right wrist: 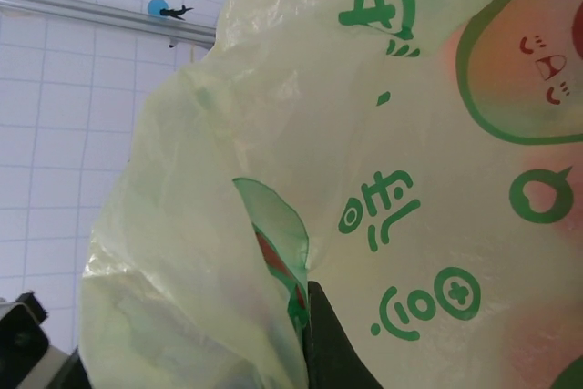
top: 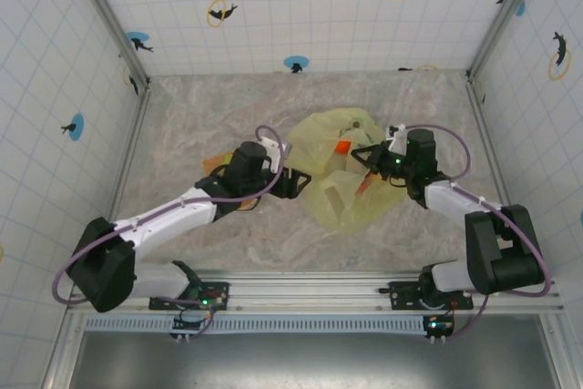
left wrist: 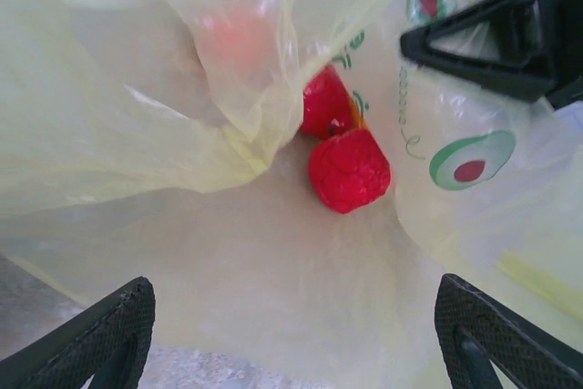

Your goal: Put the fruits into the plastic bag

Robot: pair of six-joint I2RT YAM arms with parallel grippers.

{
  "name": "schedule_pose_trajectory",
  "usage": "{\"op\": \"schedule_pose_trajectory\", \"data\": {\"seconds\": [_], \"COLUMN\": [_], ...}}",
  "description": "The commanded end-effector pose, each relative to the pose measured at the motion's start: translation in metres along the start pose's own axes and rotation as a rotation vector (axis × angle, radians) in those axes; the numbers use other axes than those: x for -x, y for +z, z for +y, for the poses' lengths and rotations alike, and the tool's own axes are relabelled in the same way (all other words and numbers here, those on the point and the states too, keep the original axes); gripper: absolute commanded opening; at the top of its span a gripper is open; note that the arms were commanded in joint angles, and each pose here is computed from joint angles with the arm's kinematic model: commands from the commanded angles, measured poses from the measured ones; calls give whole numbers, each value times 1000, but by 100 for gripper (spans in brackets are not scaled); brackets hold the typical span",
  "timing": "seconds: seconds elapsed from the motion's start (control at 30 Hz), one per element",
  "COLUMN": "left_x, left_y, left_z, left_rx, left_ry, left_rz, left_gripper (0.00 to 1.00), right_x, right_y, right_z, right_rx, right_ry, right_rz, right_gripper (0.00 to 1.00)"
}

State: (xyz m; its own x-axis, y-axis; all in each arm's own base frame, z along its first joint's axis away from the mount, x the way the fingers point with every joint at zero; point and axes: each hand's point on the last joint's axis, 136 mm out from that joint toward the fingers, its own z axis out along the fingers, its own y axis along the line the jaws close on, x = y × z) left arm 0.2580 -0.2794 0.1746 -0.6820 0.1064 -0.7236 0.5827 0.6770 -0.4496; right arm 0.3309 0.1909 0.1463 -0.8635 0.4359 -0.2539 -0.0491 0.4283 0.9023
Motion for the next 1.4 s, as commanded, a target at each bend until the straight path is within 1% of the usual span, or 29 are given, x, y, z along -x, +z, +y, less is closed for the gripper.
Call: {"op": "schedule_pose_trajectory", "data": {"seconds": [0.0,0.17,0.27,0.33,0.47,0.53,0.63,0.7,0.8,0.87,1.0,1.03,1.07,1.1,1.13,1.37], "left_x": [-1,11,19,22,25,23,19,15,15,20,32,33,31,29,34,25], "left_y": [-19,-44,-61,-73,-95,-100,-100,-94,-80,-70,-45,-39,-34,-28,-24,8], "left_z": [11,39,65,87,128,145,160,165,162,152,124,121,120,120,119,125], "left_rx": [33,165,283,375,502,535,549,559,507,475,493,499,504,510,513,544], "left_ry": [14,3,-28,-65,-172,-225,-271,-282,-292,-267,-84,-61,-6,19,39,131], "left_rz": [-2,-47,-77,-88,-105,-104,-91,-57,-24,-20,16,33,67,98,111,262], "left_gripper": [82,82,83,84,85,85,85,85,82,81,81,81,81,80,79,67], "right_x": [6,7,7,6,5,4,4,5,8,12,23,22,22,23,24,23], "right_y": [0,-1,-1,-2,-1,-1,-1,-1,-3,-6,-12,-13,-14,-14,-15,-15], "right_z": [8,8,10,9,7,7,8,9,8,3,-2,-7,-7,-7,-7,-9], "right_rx": [-4,-29,-33,-34,-35,-33,-29,-29,-53,-94,-168,-189,-194,-194,-193,-183], "right_ry": [-69,-108,-127,-134,-133,-135,-139,-146,-163,-183,-239,-231,-235,-238,-238,-234], "right_rz": [8,13,17,18,25,29,28,29,23,10,-31,-22,-25,-27,-28,-23], "right_gripper": [0,0,0,0,0,0,0,0,0,0,0,0,0,0,0,0]}}
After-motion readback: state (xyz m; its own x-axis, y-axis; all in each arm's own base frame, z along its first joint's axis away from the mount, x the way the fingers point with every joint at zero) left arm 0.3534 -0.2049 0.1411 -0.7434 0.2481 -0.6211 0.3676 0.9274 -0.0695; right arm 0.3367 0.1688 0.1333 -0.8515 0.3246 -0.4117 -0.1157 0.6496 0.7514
